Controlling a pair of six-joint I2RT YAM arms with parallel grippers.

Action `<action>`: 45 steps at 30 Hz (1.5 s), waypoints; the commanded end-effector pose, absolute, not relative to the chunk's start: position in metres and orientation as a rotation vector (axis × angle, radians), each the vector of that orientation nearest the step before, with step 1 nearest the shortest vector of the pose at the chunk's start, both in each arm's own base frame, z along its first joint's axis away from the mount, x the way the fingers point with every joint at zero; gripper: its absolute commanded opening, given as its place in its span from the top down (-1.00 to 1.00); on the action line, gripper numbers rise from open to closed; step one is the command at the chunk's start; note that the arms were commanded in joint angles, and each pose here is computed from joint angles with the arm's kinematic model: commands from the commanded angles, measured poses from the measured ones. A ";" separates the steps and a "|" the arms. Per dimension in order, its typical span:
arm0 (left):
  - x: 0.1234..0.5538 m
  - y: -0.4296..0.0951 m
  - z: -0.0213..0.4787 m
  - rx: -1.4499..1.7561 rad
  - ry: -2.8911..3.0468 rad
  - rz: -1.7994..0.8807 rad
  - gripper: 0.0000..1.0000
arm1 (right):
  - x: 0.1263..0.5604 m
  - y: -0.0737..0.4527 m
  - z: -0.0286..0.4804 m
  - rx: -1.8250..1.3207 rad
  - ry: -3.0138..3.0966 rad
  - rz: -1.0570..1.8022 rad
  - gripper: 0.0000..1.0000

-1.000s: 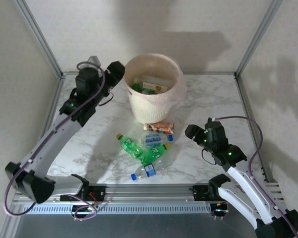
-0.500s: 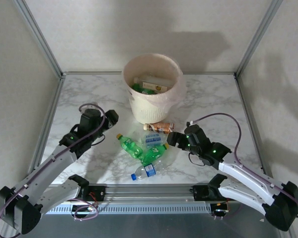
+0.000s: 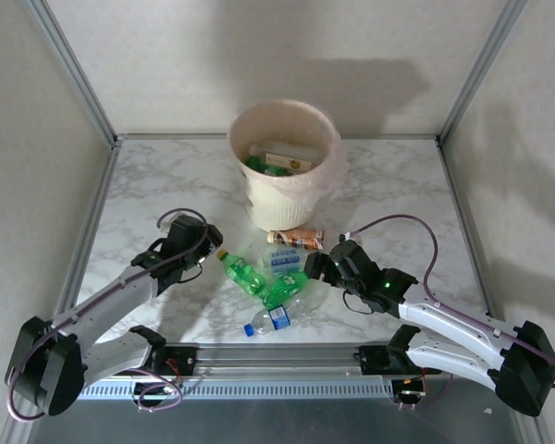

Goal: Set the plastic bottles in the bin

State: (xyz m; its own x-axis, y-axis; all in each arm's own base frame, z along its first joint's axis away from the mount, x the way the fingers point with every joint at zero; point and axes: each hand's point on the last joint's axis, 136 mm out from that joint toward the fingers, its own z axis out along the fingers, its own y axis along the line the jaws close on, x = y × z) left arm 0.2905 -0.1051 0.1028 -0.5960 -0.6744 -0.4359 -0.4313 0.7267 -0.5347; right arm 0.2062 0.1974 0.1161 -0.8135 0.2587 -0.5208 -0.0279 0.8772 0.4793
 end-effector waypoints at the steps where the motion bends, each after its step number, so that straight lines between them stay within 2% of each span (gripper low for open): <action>1: 0.290 -0.109 0.086 -0.887 2.314 -0.505 -0.30 | 0.206 0.196 0.116 0.194 2.425 0.639 -0.73; 20: 0.289 -0.127 0.046 -0.930 2.400 -0.536 -0.27 | 0.204 0.194 0.111 0.200 2.436 0.636 -0.72; 32: 0.290 -0.136 0.034 -0.923 2.432 -0.545 -0.10 | 0.206 0.199 0.113 0.183 2.439 0.645 -0.71; 45: 0.289 -0.139 0.038 -0.903 2.430 -0.545 0.23 | 0.207 0.203 0.121 0.164 2.421 0.671 -0.67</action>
